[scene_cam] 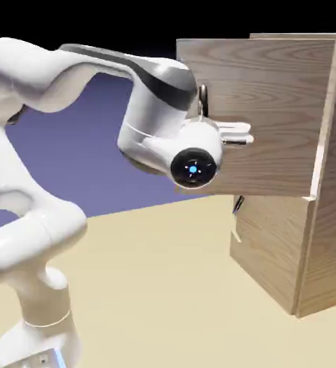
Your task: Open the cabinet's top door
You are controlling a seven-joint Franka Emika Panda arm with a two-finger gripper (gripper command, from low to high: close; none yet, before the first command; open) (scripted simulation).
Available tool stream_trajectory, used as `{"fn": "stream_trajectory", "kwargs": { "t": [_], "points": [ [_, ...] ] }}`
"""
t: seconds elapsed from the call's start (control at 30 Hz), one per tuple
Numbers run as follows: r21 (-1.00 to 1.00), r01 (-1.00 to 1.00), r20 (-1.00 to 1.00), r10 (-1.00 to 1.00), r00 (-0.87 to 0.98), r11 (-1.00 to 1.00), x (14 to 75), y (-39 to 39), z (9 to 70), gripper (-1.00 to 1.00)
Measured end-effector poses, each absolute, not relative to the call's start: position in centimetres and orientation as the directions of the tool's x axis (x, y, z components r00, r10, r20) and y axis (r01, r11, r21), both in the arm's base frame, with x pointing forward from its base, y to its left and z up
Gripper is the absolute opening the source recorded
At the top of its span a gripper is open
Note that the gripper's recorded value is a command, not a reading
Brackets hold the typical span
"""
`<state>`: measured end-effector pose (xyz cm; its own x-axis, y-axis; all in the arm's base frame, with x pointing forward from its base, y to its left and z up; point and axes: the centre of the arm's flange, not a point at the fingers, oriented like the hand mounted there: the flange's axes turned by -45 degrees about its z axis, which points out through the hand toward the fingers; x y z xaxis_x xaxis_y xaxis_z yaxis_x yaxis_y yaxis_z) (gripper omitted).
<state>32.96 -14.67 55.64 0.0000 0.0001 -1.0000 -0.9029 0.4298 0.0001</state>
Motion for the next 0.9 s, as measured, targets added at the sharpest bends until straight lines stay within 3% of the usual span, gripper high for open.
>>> {"fn": "stream_trajectory", "kwargs": {
  "t": [0.17, 0.53, 0.9],
  "points": [
    [0.003, -0.950, -1.000, -0.014, -0.008, 0.313, 33.4, -18.6, 55.6, -1.00],
    [-0.004, -0.929, -0.997, -0.073, -0.024, 0.370, 33.3, -16.7, 55.7, -1.00],
    [0.002, -0.941, -1.000, 0.000, -0.002, 0.339, 33.3, -17.6, 55.5, -1.00]
  ]
}}
